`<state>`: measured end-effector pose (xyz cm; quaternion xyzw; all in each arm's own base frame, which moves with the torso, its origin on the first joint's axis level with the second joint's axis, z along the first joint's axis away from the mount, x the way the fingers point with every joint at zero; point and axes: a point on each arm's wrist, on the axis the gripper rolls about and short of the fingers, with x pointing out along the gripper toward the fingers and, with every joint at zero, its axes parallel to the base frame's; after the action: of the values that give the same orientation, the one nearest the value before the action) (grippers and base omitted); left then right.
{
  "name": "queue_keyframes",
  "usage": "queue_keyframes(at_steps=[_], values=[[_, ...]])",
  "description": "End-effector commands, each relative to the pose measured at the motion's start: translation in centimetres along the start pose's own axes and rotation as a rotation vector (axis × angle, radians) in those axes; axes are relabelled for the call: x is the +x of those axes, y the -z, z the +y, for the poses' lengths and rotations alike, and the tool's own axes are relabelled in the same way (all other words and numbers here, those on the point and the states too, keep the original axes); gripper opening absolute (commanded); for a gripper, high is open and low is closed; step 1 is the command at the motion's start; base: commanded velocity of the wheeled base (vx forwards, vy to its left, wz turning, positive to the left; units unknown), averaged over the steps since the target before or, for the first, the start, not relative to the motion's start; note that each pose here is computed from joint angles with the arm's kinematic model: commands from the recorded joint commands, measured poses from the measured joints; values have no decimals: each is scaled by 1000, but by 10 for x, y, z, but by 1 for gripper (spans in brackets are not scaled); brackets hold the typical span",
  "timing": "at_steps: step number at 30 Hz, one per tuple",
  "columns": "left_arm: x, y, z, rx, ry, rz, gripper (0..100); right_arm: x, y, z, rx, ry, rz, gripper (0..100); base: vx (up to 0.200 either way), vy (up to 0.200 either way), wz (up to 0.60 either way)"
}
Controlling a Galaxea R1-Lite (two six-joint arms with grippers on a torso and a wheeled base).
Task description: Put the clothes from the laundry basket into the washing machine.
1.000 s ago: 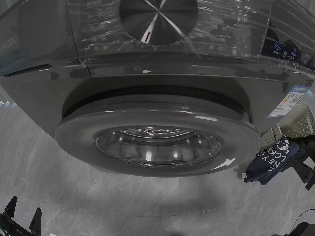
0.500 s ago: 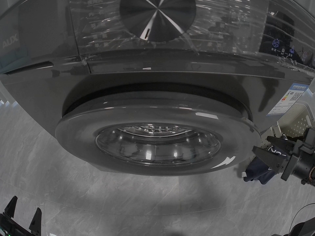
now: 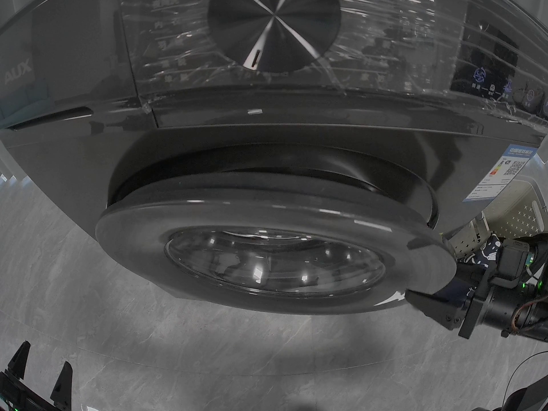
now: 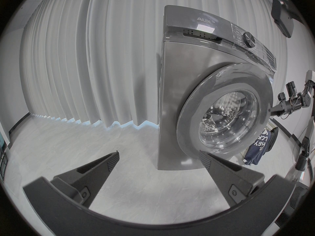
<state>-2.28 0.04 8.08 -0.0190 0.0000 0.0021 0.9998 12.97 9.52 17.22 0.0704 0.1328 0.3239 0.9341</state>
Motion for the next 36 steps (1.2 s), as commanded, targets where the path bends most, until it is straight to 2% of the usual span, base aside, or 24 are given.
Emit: queue_keyframes(at_steps=[1, 4, 10, 14, 20, 25, 30, 36], values=[[0, 5, 0, 1, 0, 3, 100, -18, 17, -2, 2, -28, 29, 100, 0, 0, 0], [0, 5, 0, 3, 0, 3, 100, -21, 16, -2, 3, -24, 17, 100, 0, 0, 0], [0, 5, 0, 1, 0, 3, 100, -9, 4, 1, 0, -40, 7, 100, -200, 0, 0], [0, 5, 0, 0, 0, 3, 100, 0, 11, 4, -3, -63, 53, 100, 0, 0, 0], [0, 5, 0, 1, 0, 3, 100, -6, 26, 4, -2, -79, 104, 100, 0, 0, 0], [0, 5, 0, 3, 0, 3, 100, -5, 20, 3, -1, -69, 81, 100, 0, 0, 0], [0, 5, 0, 3, 0, 3, 100, 2, 16, 5, -5, -76, 83, 100, -200, 0, 0], [0, 5, 0, 1, 0, 3, 100, 6, 23, 5, -3, -78, 124, 100, -200, 0, 0]])
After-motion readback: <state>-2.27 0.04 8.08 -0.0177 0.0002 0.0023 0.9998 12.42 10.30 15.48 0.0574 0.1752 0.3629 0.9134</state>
